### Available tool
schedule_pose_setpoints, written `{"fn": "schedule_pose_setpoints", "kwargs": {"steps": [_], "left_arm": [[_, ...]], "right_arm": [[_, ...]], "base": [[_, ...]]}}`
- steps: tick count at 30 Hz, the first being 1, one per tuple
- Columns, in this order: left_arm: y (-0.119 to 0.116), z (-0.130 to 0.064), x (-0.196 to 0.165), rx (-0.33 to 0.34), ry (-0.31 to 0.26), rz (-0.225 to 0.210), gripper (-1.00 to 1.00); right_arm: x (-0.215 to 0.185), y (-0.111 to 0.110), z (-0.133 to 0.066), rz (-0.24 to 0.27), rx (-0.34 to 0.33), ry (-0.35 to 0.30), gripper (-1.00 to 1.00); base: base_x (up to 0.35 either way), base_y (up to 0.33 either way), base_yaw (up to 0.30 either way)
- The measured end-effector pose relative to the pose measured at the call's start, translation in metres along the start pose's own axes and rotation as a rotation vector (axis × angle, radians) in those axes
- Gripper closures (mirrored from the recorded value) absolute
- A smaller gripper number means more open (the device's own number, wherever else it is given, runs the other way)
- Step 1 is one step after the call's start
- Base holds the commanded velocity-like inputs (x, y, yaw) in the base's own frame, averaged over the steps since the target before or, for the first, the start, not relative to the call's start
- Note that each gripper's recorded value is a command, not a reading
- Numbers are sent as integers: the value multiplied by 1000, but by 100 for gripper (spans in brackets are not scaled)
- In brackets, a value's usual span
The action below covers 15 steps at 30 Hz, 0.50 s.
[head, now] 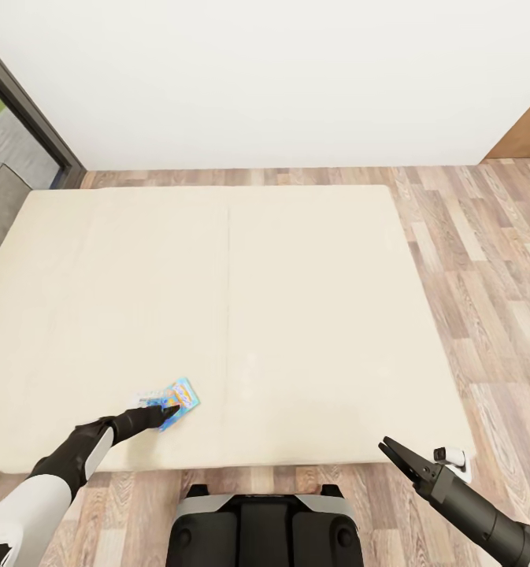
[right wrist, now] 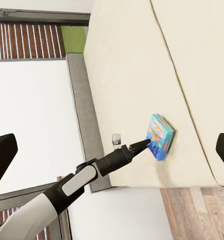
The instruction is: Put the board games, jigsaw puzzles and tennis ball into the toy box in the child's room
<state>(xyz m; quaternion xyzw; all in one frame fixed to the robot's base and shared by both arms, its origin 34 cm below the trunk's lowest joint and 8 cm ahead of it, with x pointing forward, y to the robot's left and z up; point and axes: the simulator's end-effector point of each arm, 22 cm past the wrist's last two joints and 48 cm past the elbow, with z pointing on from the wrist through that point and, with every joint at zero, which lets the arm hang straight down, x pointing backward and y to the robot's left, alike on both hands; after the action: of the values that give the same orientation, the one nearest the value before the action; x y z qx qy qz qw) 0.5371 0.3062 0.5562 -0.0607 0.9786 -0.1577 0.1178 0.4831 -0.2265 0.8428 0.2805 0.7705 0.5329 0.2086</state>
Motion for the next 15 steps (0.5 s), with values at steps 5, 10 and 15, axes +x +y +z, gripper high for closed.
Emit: {"fn": "schedule_pose_setpoints", "kwargs": {"steps": [5,10,15], "left_arm": [[1,0,0,-2,-1,1,-100],[1,-1,0,-2,-1,1,-100],[2,-1,-1,-2,-1,1,-100]], "right_arm": [[0,0,0,0,0,0,-100],[0,0,0,1,1,-1,-100],[0,-1,0,2,3,-1,-100]], "base": [[0,172,0],[0,46,0],[0,51,0]]}}
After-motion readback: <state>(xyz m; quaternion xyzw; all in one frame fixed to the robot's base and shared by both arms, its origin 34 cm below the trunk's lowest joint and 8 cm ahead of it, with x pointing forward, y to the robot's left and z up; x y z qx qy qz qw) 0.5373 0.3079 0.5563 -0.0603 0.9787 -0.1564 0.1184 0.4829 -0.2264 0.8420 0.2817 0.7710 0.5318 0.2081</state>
